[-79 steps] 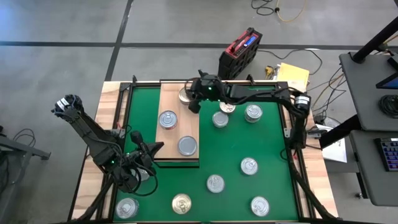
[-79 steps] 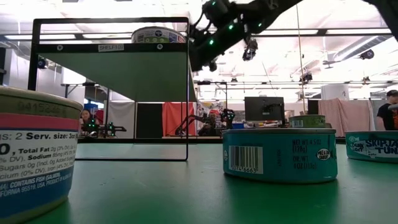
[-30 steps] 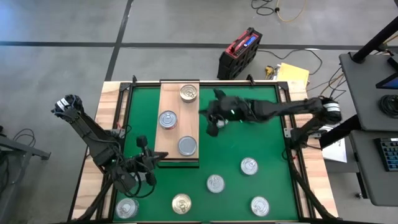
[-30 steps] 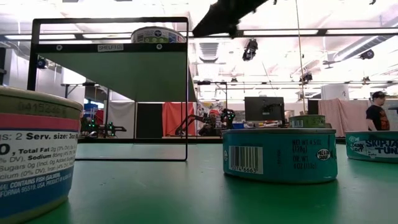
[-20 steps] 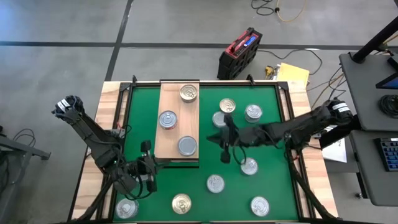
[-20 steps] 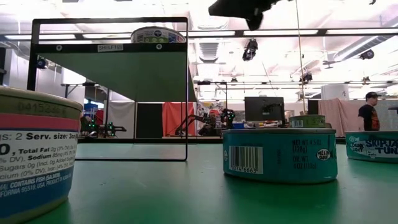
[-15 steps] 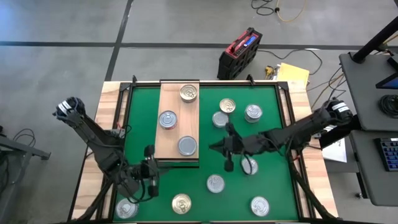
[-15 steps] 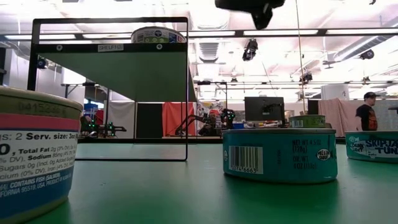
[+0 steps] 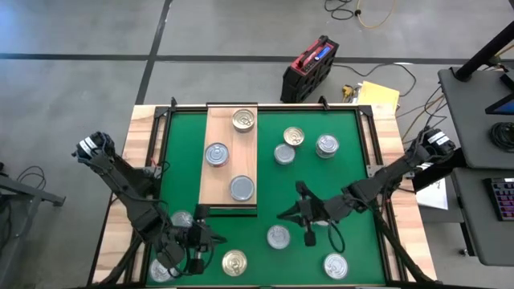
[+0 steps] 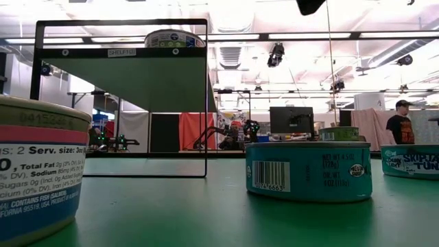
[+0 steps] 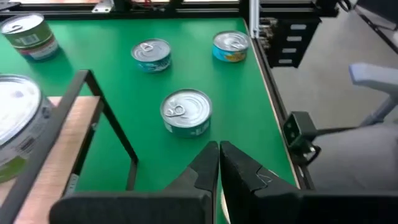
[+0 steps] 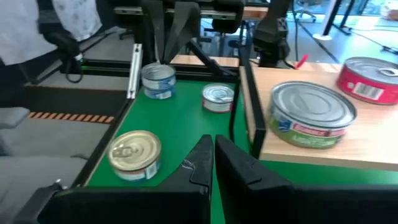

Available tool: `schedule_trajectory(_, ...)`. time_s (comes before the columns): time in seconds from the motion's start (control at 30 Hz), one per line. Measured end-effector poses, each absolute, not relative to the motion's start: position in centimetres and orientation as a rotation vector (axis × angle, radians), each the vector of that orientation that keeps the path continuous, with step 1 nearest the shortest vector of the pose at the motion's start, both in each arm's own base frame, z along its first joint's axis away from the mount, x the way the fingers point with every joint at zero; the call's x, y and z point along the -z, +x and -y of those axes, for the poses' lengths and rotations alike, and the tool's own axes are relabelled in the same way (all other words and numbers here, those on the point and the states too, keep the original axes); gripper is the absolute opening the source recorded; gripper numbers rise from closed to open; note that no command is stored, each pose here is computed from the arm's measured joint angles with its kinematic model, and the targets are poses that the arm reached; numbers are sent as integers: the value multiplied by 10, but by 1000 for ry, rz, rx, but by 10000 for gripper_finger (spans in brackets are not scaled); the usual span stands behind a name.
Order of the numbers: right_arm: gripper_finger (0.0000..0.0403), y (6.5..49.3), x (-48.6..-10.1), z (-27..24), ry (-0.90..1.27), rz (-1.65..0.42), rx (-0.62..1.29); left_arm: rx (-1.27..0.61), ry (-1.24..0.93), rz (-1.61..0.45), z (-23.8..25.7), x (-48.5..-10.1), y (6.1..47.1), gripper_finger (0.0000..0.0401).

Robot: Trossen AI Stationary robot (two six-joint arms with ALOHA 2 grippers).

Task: Stack canned seafood by type on shelf
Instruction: Stack the red tuna can on top of the red tuna can on the shelf

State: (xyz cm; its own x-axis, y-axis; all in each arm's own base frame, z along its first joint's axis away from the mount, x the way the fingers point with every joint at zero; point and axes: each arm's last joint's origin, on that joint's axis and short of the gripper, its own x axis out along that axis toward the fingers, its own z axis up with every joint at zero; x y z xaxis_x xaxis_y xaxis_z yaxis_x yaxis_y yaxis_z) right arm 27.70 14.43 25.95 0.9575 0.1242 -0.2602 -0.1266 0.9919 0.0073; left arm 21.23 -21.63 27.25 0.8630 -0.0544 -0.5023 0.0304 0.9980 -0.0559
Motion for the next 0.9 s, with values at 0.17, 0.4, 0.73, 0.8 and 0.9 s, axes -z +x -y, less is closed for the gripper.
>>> schedule_trajectory(0.17,9,271,-257,-153,15,-274,-154,47,-32,-559,228,-277,215,0)
schedule_trajectory(0.4,9,262,-255,-166,60,-276,-121,41,9,-622,249,-282,221,0)
schedule_trajectory(0.73,9,249,-252,-183,161,-312,-165,2,122,-741,286,-273,239,0)
schedule_trajectory(0.8,9,248,-252,-184,169,-323,-168,-27,118,-769,290,-271,242,0)
schedule_trajectory(0.9,9,246,-250,-186,179,-334,-170,-68,110,-811,295,-267,246,0)
